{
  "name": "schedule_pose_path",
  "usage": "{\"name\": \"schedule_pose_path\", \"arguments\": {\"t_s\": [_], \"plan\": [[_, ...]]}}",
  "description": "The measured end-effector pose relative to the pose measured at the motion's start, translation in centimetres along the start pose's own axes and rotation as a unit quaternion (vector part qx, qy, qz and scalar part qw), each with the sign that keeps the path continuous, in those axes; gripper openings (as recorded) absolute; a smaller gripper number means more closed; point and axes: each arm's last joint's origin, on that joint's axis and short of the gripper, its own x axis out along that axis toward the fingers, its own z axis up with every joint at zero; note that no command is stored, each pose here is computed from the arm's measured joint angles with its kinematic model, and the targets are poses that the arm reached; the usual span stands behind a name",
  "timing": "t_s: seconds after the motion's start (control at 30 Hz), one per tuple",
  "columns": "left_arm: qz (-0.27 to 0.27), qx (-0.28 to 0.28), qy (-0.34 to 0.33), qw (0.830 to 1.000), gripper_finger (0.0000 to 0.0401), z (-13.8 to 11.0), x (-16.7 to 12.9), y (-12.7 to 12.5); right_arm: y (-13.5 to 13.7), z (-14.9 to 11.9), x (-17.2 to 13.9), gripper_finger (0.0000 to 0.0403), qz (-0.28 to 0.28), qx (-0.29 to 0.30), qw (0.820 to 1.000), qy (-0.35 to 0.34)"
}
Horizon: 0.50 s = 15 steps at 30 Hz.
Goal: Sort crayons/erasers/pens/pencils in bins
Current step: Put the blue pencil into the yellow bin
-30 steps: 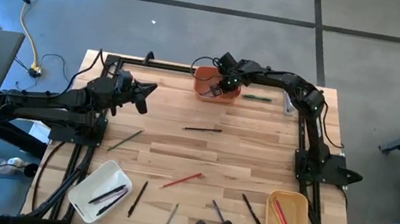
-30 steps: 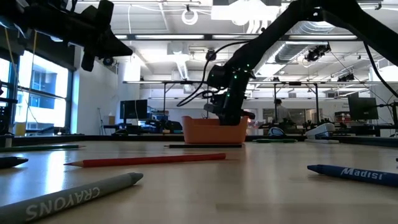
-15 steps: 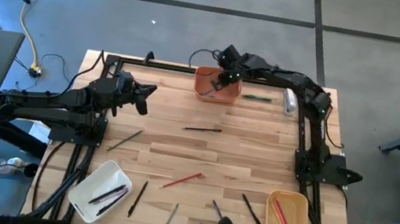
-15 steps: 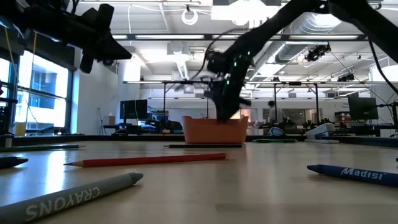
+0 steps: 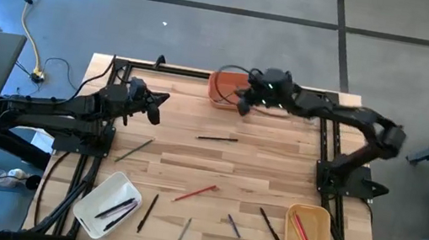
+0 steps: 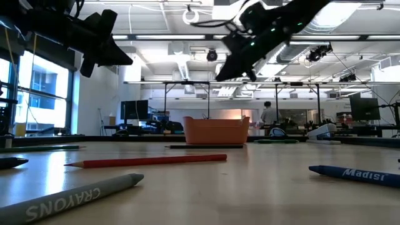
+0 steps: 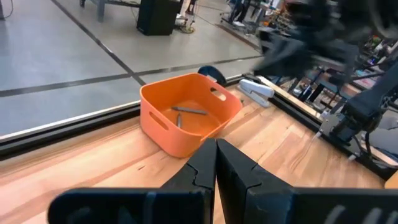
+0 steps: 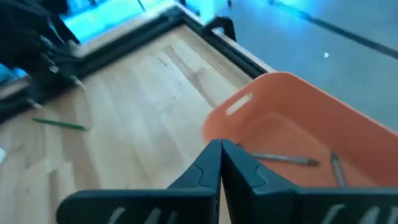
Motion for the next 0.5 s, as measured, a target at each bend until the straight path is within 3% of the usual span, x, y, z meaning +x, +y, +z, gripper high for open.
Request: {"name": "schedule_pose_path", "arguments": {"t_s": [0.17,0.33,0.5], "plan": [[-0.020,0.000,0.014,1.000,0.0000,-0.1,0.1,-0.1,3.2,-2.7,-4.2,0.0001,-0.015,0.018,1.000,-0.015],[-0.031,-0.016,0.012,0.999,0.0000,0.0,0.1,-0.2,5.9,-5.5,-6.2,0.0000,-0.018,0.017,0.998,0.049],[-0.039,-0.015,0.027,0.999,0.0000,-0.3,0.1,-0.2,7.1,-8.0,-5.4,0.0000,0.039,-0.024,0.986,0.159]]}}
